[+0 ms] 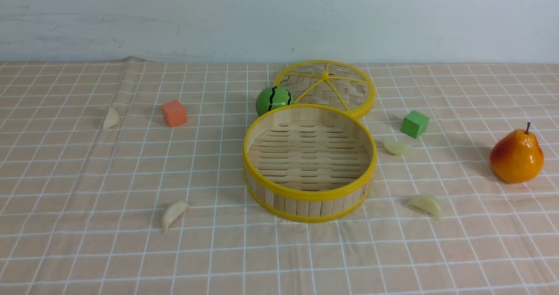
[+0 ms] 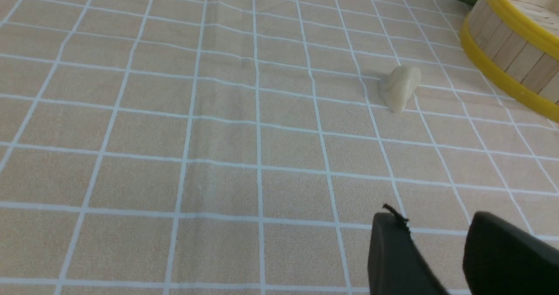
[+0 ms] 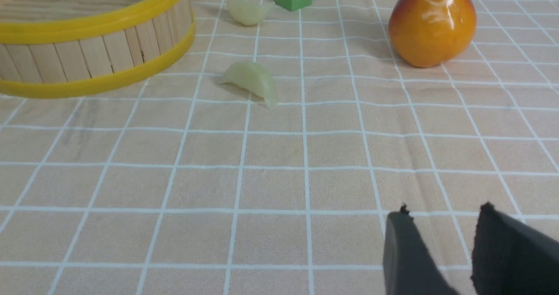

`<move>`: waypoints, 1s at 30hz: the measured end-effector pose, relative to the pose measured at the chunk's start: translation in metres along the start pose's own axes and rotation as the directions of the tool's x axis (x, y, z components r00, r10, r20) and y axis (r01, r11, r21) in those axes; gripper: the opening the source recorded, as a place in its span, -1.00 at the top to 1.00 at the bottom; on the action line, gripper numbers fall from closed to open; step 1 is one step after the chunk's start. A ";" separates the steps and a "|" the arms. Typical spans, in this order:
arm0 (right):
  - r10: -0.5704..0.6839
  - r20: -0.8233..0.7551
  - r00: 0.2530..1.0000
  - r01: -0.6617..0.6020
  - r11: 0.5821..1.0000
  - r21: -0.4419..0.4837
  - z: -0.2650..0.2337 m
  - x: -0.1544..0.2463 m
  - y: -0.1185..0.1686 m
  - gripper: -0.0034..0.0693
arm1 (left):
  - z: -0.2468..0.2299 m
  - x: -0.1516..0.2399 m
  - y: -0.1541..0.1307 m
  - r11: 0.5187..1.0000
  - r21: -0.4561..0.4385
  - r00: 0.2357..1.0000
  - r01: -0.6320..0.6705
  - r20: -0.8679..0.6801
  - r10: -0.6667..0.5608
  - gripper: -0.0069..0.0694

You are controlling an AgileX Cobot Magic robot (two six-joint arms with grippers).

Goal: Put the dumplings into the steamer on the table with the brown tablecloth.
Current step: 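Reach for and grasp a dumpling on the table with the left gripper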

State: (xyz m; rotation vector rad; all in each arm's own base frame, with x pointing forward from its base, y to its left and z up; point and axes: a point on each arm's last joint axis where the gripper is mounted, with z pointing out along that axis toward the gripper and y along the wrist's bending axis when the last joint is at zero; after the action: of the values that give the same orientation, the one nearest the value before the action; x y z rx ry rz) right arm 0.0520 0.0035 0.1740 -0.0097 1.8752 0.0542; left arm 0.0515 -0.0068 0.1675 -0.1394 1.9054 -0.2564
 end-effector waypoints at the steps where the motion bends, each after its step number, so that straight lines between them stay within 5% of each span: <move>1: 0.000 0.000 1.000 0.000 1.000 0.000 0.000 0.000 0.000 0.25 | 0.000 0.000 0.000 1.000 -0.002 1.000 -0.008 0.000 0.008 0.20; 13: -0.041 0.004 0.999 0.041 0.999 0.017 0.000 0.000 -0.002 0.25 | 0.000 -0.004 0.001 0.997 -0.012 0.996 -0.070 0.048 0.071 0.20; 18: -0.069 0.151 0.986 0.064 0.997 0.035 0.000 -0.011 -0.002 0.25 | -0.003 -0.023 -0.004 0.997 0.027 0.964 -0.077 0.257 0.068 0.20; 22: -0.080 0.525 0.847 0.059 0.997 0.056 -0.012 -0.045 -0.002 0.25 | -0.012 -0.045 -0.010 0.992 0.066 0.863 -0.109 0.501 0.061 0.20; 27: -0.065 0.796 0.602 0.034 0.998 0.056 -0.035 -0.070 -0.001 0.25 | -0.025 -0.061 -0.015 0.986 0.118 0.732 -0.118 0.681 0.006 0.20; 30: -0.049 0.843 0.536 0.023 0.999 0.043 -0.041 -0.074 0.000 0.25 | -0.032 -0.067 -0.017 0.980 0.176 0.665 -0.097 0.743 -0.067 0.20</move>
State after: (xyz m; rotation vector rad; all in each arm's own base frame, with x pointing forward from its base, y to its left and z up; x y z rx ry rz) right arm 0.0354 -0.0002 0.2570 -0.0020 0.8707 -0.0008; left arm 0.0438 -0.0050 0.2437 -0.0723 1.0354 -0.3191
